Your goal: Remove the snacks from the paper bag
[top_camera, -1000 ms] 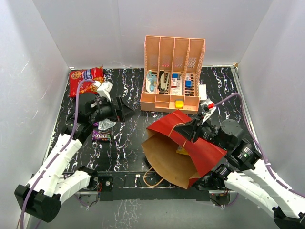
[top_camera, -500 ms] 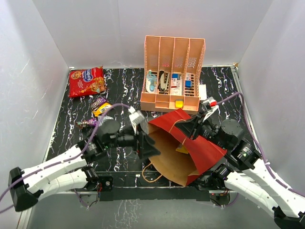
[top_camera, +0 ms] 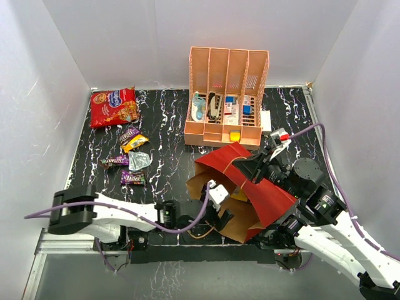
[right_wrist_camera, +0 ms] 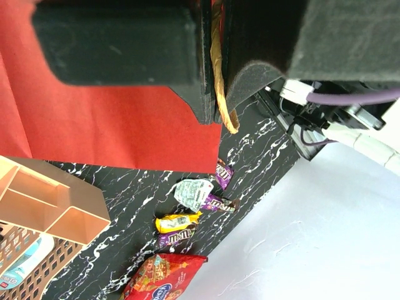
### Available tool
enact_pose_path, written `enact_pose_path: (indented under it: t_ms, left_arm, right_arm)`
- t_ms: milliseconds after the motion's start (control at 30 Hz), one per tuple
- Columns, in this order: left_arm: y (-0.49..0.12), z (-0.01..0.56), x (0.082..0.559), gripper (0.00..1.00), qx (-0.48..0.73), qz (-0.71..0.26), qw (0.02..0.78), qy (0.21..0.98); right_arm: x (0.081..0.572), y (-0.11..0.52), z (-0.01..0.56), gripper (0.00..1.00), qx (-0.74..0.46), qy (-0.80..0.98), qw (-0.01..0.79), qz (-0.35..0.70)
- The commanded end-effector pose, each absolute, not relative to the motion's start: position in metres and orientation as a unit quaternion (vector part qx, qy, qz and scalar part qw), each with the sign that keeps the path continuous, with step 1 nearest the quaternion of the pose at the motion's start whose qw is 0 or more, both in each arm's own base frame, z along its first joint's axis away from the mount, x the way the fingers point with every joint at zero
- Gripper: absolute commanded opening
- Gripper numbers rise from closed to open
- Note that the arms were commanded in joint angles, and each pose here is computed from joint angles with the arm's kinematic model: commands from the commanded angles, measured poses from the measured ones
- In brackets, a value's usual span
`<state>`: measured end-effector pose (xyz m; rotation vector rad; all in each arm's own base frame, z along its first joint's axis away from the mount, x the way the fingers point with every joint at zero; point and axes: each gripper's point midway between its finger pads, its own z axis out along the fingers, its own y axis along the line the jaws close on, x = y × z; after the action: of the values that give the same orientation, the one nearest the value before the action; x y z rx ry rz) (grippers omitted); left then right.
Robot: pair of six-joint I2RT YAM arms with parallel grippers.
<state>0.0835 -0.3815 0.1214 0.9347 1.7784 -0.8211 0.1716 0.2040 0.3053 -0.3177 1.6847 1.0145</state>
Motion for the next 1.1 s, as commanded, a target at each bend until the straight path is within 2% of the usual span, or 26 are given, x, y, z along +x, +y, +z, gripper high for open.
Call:
enact_pose_path:
  t_ms: [0,67,300,467,600,833,933,1067]
  left_arm:
    - [-0.408,0.153,0.123,0.69,0.306,-0.315,0.57,0.695]
    - [-0.418,0.135,0.127,0.57,0.309,-0.301,0.566,0.702]
    - [-0.435,0.126,0.147,0.53,0.289,-0.29,0.592,0.694]
    - [-0.45,0.119,0.165,0.6,0.273,-0.279,0.586,0.71]
    - [-0.46,0.111,0.177,0.6,0.26,-0.27,0.584,0.72]
    - [-0.465,0.078,0.203,0.8,0.247,-0.209,0.604,0.728]
    - [-0.464,0.062,0.213,0.77,0.251,-0.195,0.6,0.734]
    - [-0.454,0.046,0.216,0.65,0.256,-0.186,0.587,0.745]
  right_arm:
    - [0.172,0.203,0.335,0.08,-0.133,0.686,0.567,0.437]
    - [0.171,0.203,0.338,0.08,-0.133,0.684,0.568,0.438]
    - [0.169,0.203,0.342,0.08,-0.136,0.681,0.568,0.442]
    - [0.167,0.206,0.344,0.08,-0.143,0.68,0.563,0.448]
    - [0.167,0.207,0.345,0.07,-0.146,0.68,0.561,0.45]
    - [0.165,0.209,0.347,0.08,-0.15,0.677,0.558,0.454]
    - [0.164,0.208,0.347,0.08,-0.15,0.679,0.558,0.454]
    - [0.163,0.204,0.35,0.08,-0.145,0.679,0.561,0.45]
